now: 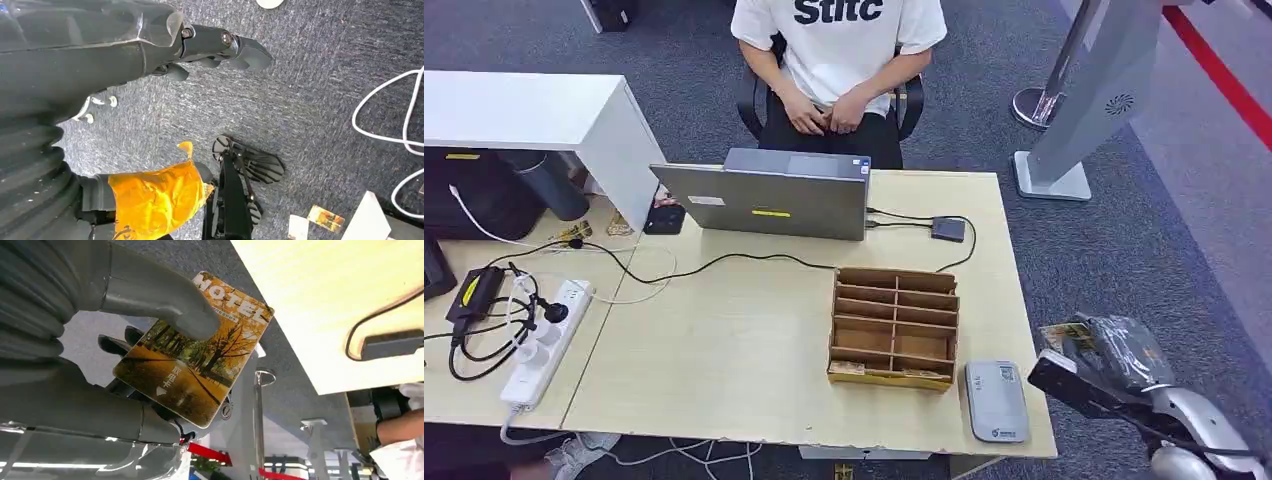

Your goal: Pass the card to the sensor for recognition and then transmit it.

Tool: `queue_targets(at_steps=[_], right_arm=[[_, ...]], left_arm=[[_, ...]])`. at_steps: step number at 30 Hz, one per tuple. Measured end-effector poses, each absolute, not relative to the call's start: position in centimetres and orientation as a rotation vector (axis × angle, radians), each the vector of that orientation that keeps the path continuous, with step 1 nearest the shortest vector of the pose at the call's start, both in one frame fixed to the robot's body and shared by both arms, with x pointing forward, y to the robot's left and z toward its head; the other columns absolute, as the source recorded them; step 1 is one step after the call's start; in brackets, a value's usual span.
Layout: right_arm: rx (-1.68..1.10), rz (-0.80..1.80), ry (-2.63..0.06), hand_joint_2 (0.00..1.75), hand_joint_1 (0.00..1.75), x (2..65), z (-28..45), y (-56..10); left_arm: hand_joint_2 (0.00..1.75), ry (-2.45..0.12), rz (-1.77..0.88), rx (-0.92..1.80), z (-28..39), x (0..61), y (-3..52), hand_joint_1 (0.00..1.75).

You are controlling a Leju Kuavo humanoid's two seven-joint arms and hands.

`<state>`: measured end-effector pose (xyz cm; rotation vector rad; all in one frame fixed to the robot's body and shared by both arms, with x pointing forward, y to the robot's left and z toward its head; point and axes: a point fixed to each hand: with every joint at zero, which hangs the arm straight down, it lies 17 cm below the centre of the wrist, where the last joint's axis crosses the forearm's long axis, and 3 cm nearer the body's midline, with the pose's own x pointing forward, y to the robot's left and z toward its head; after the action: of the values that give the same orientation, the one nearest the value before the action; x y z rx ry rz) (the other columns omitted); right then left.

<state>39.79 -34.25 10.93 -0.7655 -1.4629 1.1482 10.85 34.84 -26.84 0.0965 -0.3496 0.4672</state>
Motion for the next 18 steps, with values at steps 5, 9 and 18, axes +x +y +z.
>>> queue_targets(at_steps=[5,9,18], right_arm=[[-0.683,1.186,-1.436,1.75,1.75,39.7,9.9,-33.7],[-0.664,1.212,-1.387,1.75,1.75,40.0,8.6,-33.6],[-0.638,1.269,-1.32,1.75,1.75,40.4,5.6,-32.8]], left_arm=[[1.75,-0.345,0.464,0.094,-26.9,10.8,34.8,0.0],[1.75,-0.376,0.443,0.027,-26.6,11.6,32.8,0.0],[1.75,-0.354,0.439,-0.001,-26.8,11.8,28.6,0.0]])
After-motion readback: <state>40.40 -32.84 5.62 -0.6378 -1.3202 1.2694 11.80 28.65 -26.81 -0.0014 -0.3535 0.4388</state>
